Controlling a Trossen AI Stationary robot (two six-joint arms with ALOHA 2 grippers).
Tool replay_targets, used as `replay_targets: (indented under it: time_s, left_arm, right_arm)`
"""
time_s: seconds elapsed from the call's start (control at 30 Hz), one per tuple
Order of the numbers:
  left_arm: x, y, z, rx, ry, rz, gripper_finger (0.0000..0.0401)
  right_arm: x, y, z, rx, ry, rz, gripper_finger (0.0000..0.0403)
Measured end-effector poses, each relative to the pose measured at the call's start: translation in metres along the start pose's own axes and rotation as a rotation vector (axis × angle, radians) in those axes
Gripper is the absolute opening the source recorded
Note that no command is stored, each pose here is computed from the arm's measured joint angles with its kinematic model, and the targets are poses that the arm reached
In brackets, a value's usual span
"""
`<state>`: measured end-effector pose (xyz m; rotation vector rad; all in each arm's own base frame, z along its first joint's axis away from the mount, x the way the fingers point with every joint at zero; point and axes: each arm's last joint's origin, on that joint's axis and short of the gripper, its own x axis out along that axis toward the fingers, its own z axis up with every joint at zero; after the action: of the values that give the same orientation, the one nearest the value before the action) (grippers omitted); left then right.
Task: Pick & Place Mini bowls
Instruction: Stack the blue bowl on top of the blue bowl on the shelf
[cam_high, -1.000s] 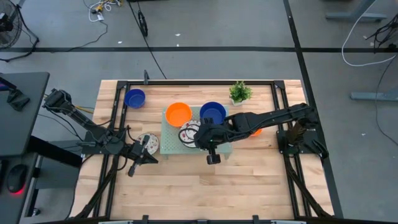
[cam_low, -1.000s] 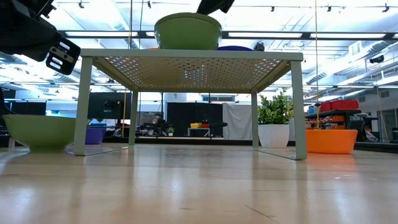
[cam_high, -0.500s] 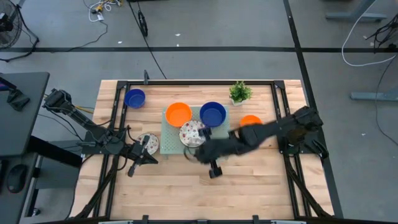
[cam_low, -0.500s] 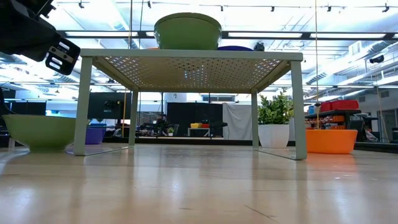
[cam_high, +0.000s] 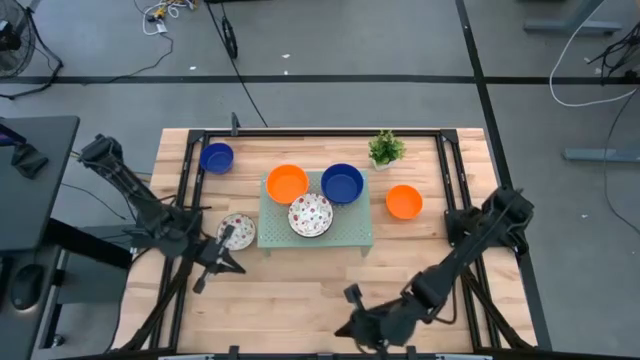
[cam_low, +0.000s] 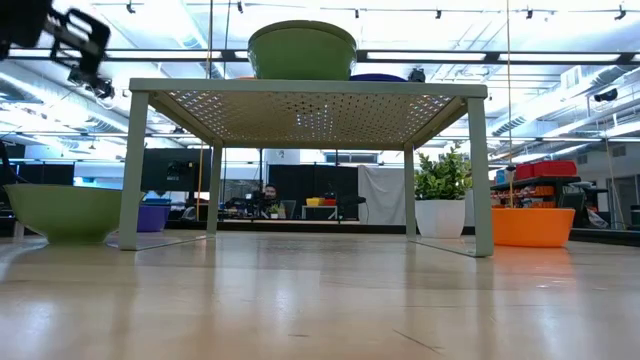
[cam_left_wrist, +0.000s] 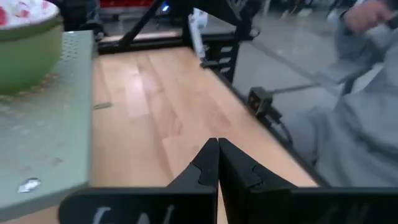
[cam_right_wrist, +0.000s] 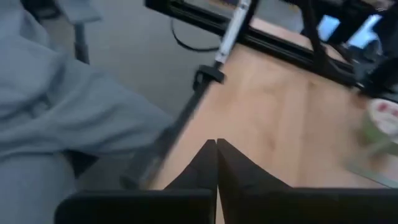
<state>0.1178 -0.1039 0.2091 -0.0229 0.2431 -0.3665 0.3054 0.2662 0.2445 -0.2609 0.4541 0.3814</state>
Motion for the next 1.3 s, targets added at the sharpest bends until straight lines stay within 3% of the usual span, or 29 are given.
replay_targets:
  time_s: [0.23,0.4,0.57,0.7,0.93,1.13,1.3]
  left_arm:
    - [-0.001,-0.015,0.023,0.021,0.207,0.203,0.0004]
    - [-0.004,-0.003,0.038,-0.126,0.371,0.532,0.0003]
    - [-0.023,0.031,0.042,-0.281,0.531,0.942,0.0007]
    - [-0.034,0.058,0.04,-0.372,0.603,1.154,0.0034]
    - [-0.038,0.104,0.034,-0.44,0.739,1.311,0.012]
    - [-0.044,0.148,0.025,-0.532,0.8,1.278,0.0175]
    - [-0.061,0.172,0.019,-0.679,0.795,1.289,0.0196]
  right_arm:
    - [0.001,0.013,-0.029,-0.042,-0.055,-0.041,0.0005]
    - [0.005,0.003,-0.029,-0.03,-0.053,-0.075,0.0006]
    - [0.006,-0.002,-0.029,-0.008,-0.045,-0.088,0.0007]
    - [0.006,-0.002,-0.029,-0.005,-0.046,-0.084,0.0007]
    - [0.006,-0.002,-0.029,-0.035,-0.045,-0.085,0.0007]
    - [0.006,-0.003,-0.03,-0.036,-0.04,-0.087,0.0007]
    - [0.006,-0.003,-0.03,-0.038,-0.034,-0.087,0.0007]
